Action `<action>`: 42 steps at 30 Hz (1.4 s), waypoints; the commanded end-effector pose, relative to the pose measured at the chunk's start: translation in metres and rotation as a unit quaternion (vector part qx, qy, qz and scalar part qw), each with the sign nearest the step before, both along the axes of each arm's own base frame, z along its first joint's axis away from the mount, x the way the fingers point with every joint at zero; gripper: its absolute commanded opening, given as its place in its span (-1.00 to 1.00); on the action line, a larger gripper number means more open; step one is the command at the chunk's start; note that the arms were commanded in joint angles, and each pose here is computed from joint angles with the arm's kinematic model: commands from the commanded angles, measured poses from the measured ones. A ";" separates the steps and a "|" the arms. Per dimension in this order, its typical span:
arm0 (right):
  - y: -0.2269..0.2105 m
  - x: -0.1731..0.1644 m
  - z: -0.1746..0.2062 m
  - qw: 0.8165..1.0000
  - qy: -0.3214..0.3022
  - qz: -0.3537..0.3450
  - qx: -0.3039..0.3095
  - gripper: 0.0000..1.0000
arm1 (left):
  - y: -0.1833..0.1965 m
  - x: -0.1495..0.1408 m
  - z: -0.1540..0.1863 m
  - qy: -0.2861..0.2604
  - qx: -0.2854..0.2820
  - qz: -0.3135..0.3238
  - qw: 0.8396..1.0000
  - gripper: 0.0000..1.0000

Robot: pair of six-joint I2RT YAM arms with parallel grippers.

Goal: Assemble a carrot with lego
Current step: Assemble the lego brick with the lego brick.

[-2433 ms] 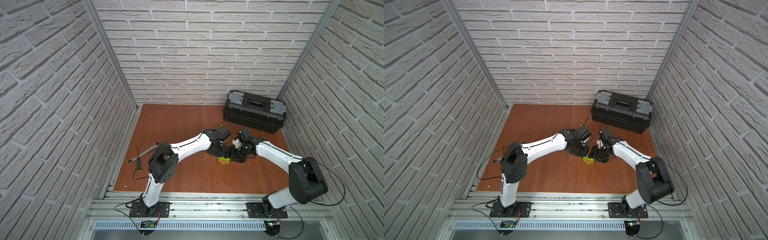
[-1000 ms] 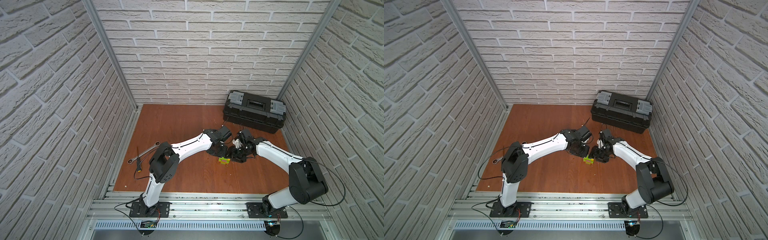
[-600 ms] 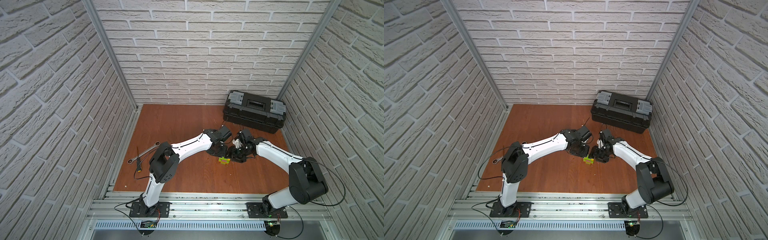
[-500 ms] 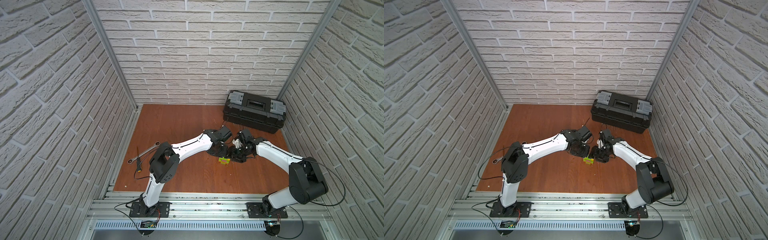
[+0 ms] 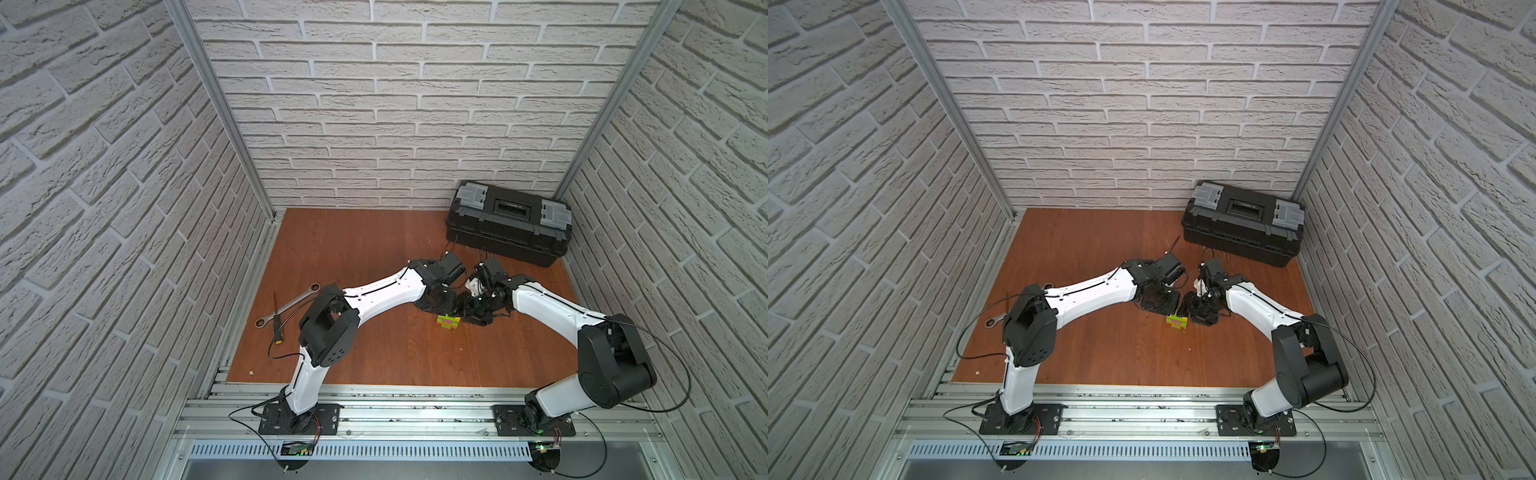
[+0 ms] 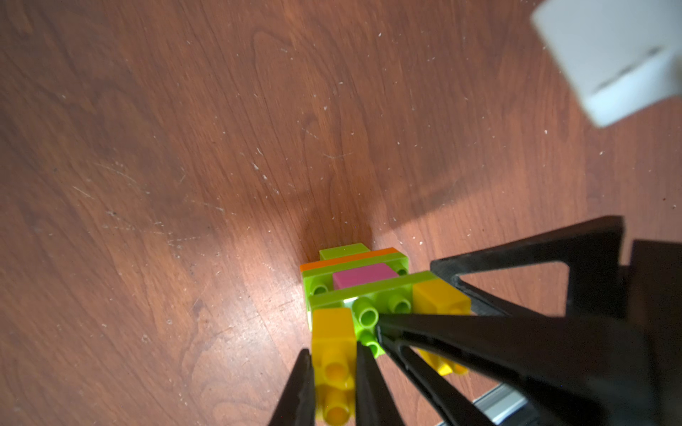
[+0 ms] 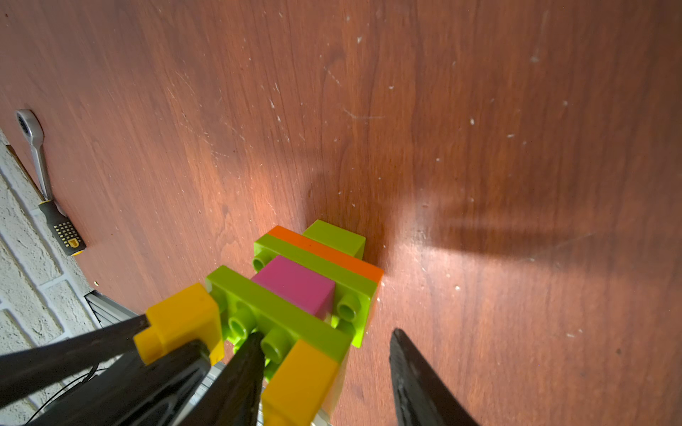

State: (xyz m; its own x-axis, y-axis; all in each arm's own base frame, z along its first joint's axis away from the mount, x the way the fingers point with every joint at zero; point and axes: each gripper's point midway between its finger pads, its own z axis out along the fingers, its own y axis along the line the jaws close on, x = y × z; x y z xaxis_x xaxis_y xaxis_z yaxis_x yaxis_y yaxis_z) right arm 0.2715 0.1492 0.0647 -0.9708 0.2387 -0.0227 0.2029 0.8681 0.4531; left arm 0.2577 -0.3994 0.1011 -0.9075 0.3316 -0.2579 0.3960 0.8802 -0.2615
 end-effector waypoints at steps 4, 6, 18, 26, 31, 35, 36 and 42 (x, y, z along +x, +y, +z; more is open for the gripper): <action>-0.016 -0.019 -0.024 0.998 0.039 -0.002 -0.047 0.11 | 0.002 -0.008 -0.014 0.008 0.038 -0.004 0.999 -1.00; -0.017 -0.019 -0.024 0.998 0.040 -0.002 -0.048 0.11 | 0.003 -0.009 -0.017 0.009 0.045 -0.004 0.999 -1.00; -0.016 -0.019 -0.025 0.998 0.041 -0.002 -0.046 0.11 | -0.004 -0.011 -0.028 0.019 0.025 0.029 0.999 -1.00; -0.017 -0.020 -0.025 0.998 0.041 -0.002 -0.045 0.11 | -0.002 -0.013 -0.036 0.020 0.039 0.026 0.999 -1.00; -0.018 -0.021 -0.026 0.998 0.042 -0.003 -0.045 0.11 | 0.005 -0.011 -0.041 0.004 0.059 0.013 0.998 -1.00; -0.018 -0.022 -0.028 0.998 0.043 -0.003 -0.044 0.11 | 0.006 -0.011 -0.046 0.002 0.056 0.013 0.998 -1.00; -0.018 -0.022 -0.027 0.998 0.043 -0.004 -0.044 0.11 | 0.006 -0.012 -0.047 0.002 0.056 0.014 0.998 -1.00; -0.020 -0.023 -0.028 0.998 0.044 -0.005 -0.044 0.10 | 0.007 -0.011 -0.053 -0.008 0.062 0.011 0.998 -1.00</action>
State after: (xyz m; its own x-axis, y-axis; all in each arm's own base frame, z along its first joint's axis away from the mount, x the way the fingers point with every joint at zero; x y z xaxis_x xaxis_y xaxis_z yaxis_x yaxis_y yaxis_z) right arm 0.2718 0.1513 0.0643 -0.9708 0.2393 -0.0180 0.2022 0.8561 0.4756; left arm 0.2577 -0.4000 0.0946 -0.9084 0.2934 -0.2979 0.3620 0.9084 -0.2090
